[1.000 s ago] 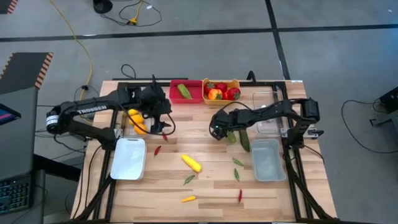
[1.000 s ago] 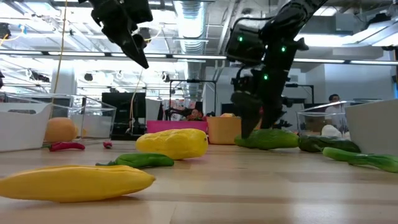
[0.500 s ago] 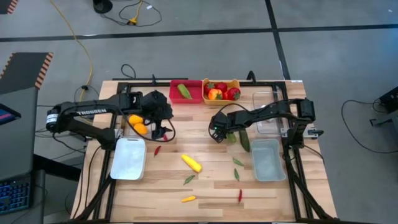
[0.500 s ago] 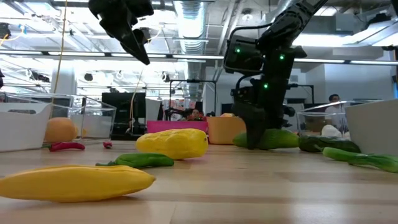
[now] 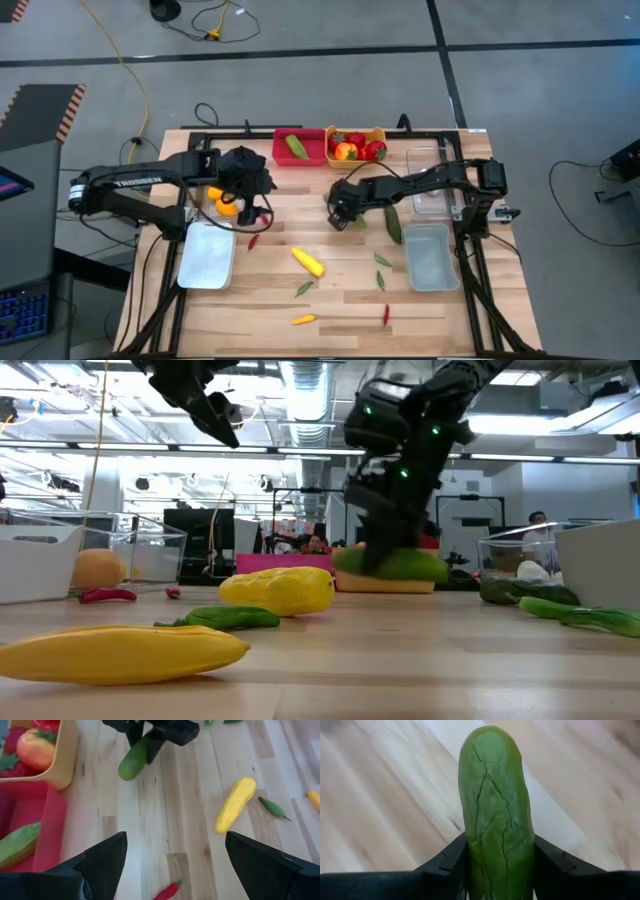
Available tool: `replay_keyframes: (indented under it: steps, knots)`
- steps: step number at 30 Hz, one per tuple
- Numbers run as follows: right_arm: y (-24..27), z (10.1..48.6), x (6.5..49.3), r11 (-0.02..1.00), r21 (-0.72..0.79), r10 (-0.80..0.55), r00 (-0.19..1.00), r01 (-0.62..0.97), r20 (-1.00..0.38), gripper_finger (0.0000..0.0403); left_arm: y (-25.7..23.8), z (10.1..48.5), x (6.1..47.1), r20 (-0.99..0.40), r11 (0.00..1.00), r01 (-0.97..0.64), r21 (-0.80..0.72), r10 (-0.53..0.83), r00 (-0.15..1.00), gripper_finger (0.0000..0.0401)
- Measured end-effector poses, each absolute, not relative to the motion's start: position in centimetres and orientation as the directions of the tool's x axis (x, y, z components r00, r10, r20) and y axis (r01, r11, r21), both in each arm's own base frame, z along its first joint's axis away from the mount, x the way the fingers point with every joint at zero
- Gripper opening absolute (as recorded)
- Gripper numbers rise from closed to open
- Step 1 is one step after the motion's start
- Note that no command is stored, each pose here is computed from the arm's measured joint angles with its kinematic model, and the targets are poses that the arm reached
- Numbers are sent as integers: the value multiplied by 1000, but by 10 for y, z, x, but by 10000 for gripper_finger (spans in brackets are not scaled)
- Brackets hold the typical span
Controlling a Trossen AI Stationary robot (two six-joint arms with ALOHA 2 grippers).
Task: Sort produce into baskets
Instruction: Put the green cucumber into the red bin
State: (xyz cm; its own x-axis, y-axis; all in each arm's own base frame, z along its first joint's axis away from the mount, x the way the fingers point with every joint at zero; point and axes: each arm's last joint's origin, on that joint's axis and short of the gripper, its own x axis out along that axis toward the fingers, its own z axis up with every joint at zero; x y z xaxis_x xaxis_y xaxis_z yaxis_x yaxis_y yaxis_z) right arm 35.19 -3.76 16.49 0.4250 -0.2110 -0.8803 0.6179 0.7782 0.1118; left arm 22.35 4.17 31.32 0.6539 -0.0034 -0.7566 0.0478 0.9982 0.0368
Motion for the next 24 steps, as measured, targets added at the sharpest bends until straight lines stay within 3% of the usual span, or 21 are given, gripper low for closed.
replay_keyframes:
  steps: [7, 13, 17, 24]
  knots:
    - [-50, 198, 379, 837, 156, -248, 619, 524, -745, 208, 39, 321, 207, -734, 999, -6, 33, 29, 678, 325]
    - [-78, 227, 394, 859, 155, -322, 751, 488, -576, 199, 36, 297, 188, -718, 996, -93, 8, 71, 693, 325]
    - [-101, 239, 398, 863, 134, -376, 795, 488, -476, 198, 35, 278, 177, -679, 990, -139, 12, 110, 726, 325]
    - [-144, 247, 397, 831, 99, -460, 776, 547, -432, 199, 35, 261, 172, -603, 985, -168, 26, 149, 783, 325]
